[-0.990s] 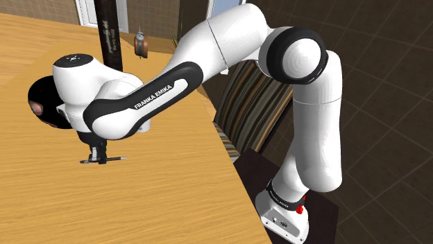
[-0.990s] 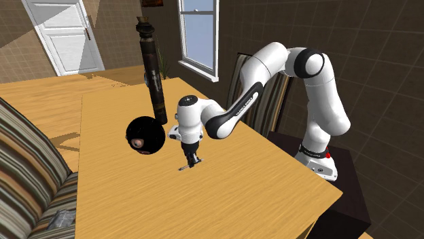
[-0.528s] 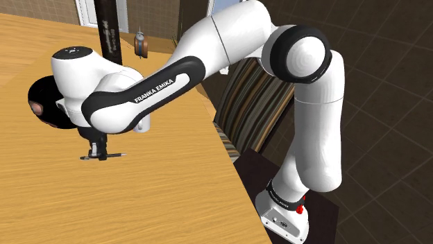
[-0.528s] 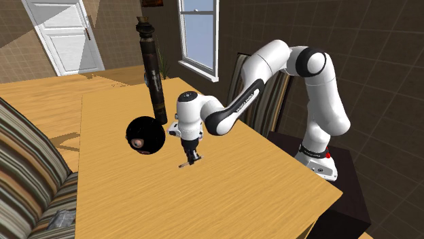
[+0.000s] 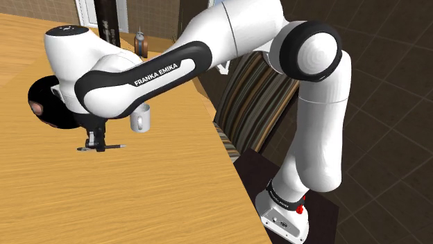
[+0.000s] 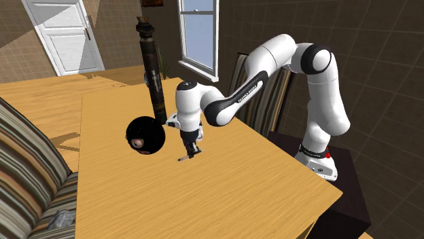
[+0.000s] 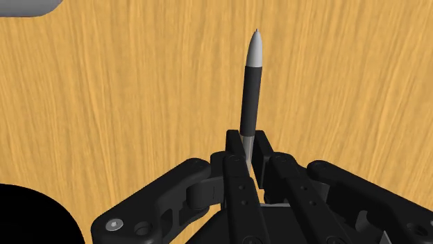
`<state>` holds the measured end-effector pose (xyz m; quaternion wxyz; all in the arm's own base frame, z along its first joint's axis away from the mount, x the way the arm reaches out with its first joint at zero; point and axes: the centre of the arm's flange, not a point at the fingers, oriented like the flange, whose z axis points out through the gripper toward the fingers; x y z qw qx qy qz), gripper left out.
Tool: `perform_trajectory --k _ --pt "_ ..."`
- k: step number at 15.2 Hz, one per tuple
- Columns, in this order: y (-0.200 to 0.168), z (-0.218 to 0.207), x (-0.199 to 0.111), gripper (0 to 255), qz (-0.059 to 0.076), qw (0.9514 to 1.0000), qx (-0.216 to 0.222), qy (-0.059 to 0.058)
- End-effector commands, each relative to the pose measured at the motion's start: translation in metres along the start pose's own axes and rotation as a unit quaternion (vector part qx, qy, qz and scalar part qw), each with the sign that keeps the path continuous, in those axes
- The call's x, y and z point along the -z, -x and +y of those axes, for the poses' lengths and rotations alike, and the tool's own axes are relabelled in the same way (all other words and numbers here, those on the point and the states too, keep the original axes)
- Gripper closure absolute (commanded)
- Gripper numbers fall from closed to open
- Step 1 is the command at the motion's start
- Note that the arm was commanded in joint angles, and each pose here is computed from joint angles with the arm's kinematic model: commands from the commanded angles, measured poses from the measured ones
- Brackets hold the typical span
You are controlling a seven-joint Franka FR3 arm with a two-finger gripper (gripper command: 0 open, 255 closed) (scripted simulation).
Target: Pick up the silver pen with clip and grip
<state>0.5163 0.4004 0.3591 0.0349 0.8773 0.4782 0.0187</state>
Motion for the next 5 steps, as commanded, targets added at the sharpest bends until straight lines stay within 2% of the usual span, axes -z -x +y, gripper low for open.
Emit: perform_trajectory --k 1,5 --pt "-0.001 0.001 0.01 255 0.0 1.0 0.0 0.0" --pt "-0.001 0.002 0.022 255 0.0 1.0 0.0 0.0"
